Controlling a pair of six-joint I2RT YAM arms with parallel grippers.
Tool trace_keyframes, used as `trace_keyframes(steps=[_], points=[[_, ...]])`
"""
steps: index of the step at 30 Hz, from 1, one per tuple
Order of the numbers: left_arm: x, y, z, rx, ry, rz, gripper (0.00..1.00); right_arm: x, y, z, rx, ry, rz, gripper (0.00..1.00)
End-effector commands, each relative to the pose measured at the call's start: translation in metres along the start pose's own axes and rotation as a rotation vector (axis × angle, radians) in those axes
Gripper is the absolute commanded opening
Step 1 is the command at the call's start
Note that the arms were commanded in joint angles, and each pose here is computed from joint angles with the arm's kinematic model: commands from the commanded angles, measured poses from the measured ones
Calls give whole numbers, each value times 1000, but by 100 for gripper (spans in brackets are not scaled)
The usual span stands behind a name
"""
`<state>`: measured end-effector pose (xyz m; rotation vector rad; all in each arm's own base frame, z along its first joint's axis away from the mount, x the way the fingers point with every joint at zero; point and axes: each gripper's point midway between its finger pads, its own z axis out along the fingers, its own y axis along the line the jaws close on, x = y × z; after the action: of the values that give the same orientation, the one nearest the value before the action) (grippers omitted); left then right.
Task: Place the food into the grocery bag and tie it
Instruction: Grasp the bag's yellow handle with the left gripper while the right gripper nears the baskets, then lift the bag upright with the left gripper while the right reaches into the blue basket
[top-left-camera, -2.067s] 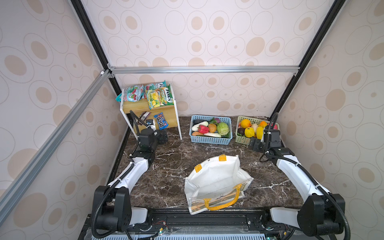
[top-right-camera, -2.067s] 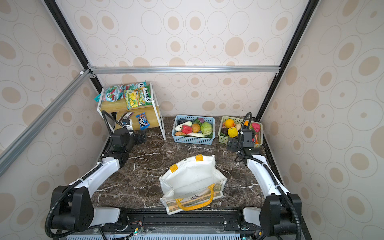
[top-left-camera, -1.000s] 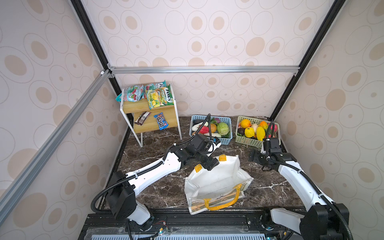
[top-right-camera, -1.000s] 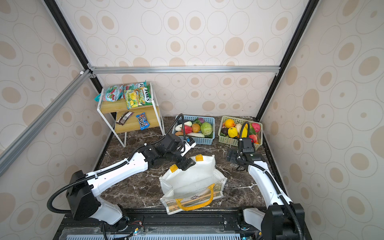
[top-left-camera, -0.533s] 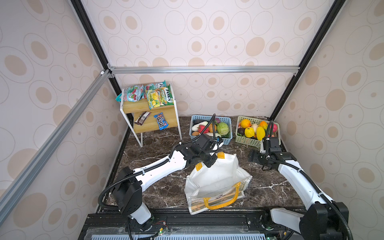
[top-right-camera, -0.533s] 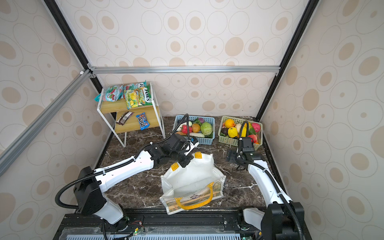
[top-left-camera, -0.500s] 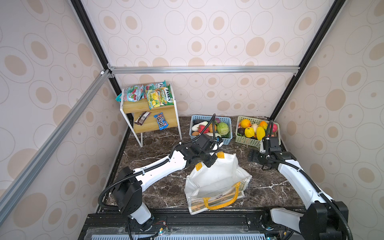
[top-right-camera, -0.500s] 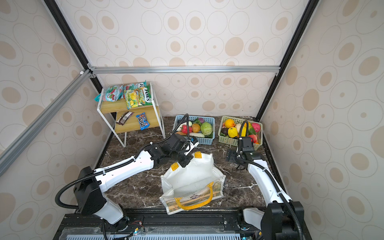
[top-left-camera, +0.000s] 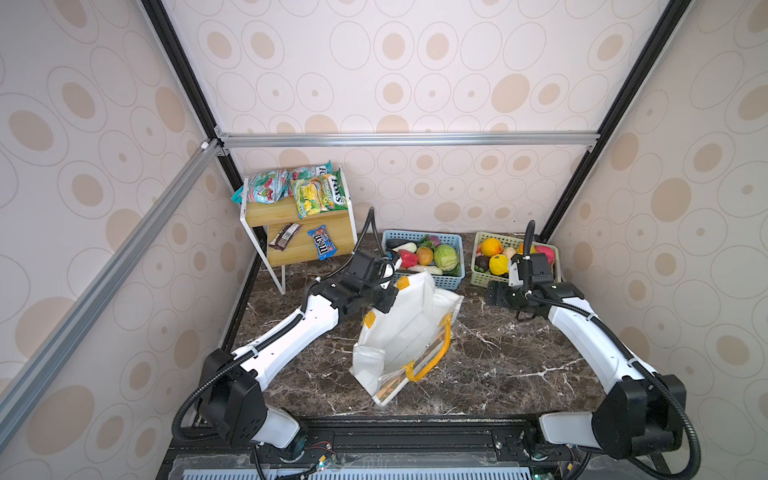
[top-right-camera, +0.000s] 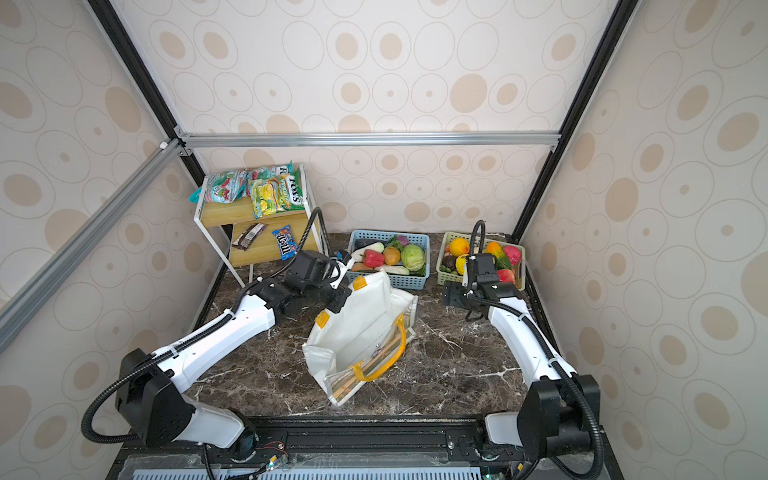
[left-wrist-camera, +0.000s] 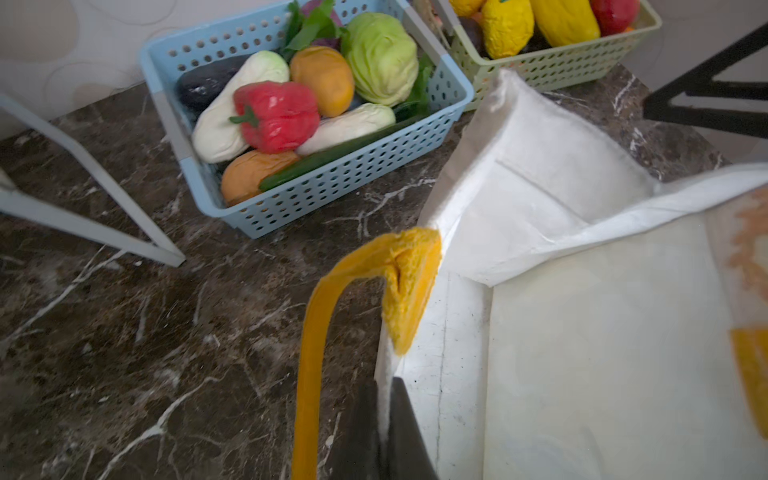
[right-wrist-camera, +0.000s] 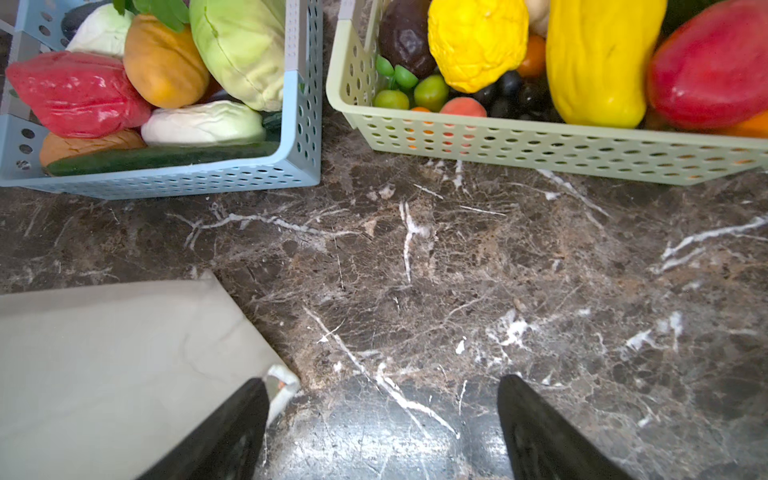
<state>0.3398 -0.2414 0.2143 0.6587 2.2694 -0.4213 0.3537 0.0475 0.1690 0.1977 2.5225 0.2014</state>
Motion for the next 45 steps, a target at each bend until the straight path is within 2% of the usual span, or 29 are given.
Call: trace_keyframes(steps=[1, 9, 13, 17, 22, 25, 28, 33, 40, 45], points=[[-5, 19, -19, -27, -51, -100, 6, -9, 8, 2, -4, 3, -16, 89], [21, 72, -42, -212, -58, -309, 6, -26, 33, 23, -17, 38, -55, 84], [29, 92, -53, -288, -83, -421, 6, -38, 65, 36, -36, 46, -128, 84], [39, 107, -58, -368, -99, -507, 7, -55, 94, 49, -54, 55, -139, 84], [53, 123, -65, -468, -110, -611, 10, -74, 115, 71, -30, 57, -77, 83], [60, 128, -67, -505, -118, -671, 9, -86, 123, 85, -6, 39, -17, 84], [68, 131, -68, -530, -117, -715, 7, -95, 125, 102, 27, 26, -8, 84], [71, 124, -55, -486, -72, -696, 11, -105, 120, 129, 98, 25, -87, 86], [56, 122, -53, -465, -32, -629, 36, -110, 119, 153, 140, 37, -251, 86], [51, 119, -49, -444, -7, -606, 46, -116, 117, 162, 170, 30, -304, 85]])
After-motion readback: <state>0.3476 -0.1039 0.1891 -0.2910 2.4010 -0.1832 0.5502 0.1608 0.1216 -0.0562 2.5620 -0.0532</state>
